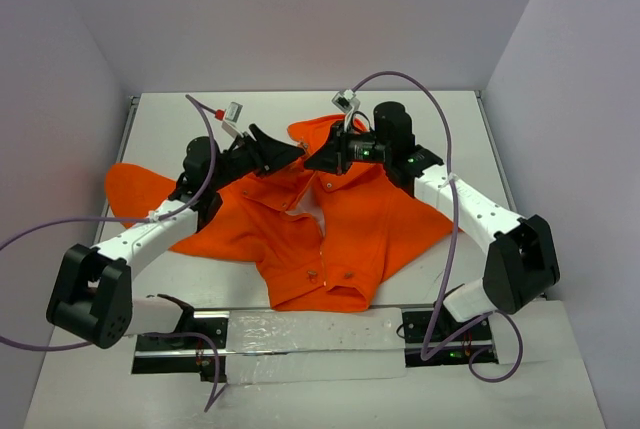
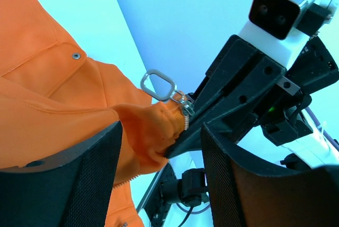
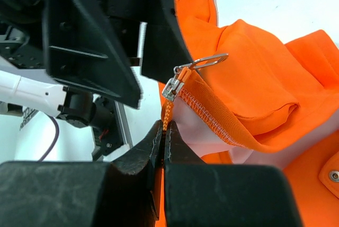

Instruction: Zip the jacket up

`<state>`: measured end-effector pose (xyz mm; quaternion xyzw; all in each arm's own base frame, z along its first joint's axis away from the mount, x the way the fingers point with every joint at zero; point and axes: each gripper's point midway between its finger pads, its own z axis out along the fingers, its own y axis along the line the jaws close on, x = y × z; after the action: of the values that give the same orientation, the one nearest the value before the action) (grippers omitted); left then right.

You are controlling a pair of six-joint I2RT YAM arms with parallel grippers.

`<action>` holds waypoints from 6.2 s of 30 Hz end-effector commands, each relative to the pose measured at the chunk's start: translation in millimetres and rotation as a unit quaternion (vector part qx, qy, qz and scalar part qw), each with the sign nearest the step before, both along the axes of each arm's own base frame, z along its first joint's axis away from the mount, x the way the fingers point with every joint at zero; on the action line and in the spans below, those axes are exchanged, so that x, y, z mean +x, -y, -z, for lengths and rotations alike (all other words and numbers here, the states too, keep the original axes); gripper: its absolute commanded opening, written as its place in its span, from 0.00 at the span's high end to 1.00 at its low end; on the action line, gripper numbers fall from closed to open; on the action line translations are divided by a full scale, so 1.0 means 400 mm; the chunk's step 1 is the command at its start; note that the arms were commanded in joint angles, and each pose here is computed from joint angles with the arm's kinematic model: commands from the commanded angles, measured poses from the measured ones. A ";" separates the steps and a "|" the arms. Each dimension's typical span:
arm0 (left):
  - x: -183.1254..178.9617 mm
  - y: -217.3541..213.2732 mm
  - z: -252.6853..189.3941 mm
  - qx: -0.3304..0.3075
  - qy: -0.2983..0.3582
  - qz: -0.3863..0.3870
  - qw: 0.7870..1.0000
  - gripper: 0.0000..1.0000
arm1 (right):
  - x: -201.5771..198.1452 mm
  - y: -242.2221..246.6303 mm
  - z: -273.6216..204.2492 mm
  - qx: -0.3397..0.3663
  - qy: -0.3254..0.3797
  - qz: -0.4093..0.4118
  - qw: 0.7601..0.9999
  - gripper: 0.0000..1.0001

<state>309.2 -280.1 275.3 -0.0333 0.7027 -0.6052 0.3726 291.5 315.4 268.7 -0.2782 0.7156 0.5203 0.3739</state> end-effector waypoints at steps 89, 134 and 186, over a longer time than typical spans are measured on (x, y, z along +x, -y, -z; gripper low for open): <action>-0.069 0.001 -0.039 0.217 0.272 0.065 0.935 1.00 | -0.123 -0.007 -0.107 -0.045 -0.002 0.006 0.999 0.85; -0.092 -0.006 -0.047 0.225 0.273 0.079 0.932 1.00 | 0.050 0.022 -0.051 -0.215 0.023 0.263 0.940 0.48; 0.051 -0.343 0.159 0.205 -0.010 -0.320 0.925 1.00 | 0.667 -0.041 0.396 -0.280 -0.068 0.347 0.892 0.21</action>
<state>322.4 -152.6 201.2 -0.1612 0.7829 -0.3056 0.5174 534.9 309.3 108.0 -0.0724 0.9251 0.1049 0.3578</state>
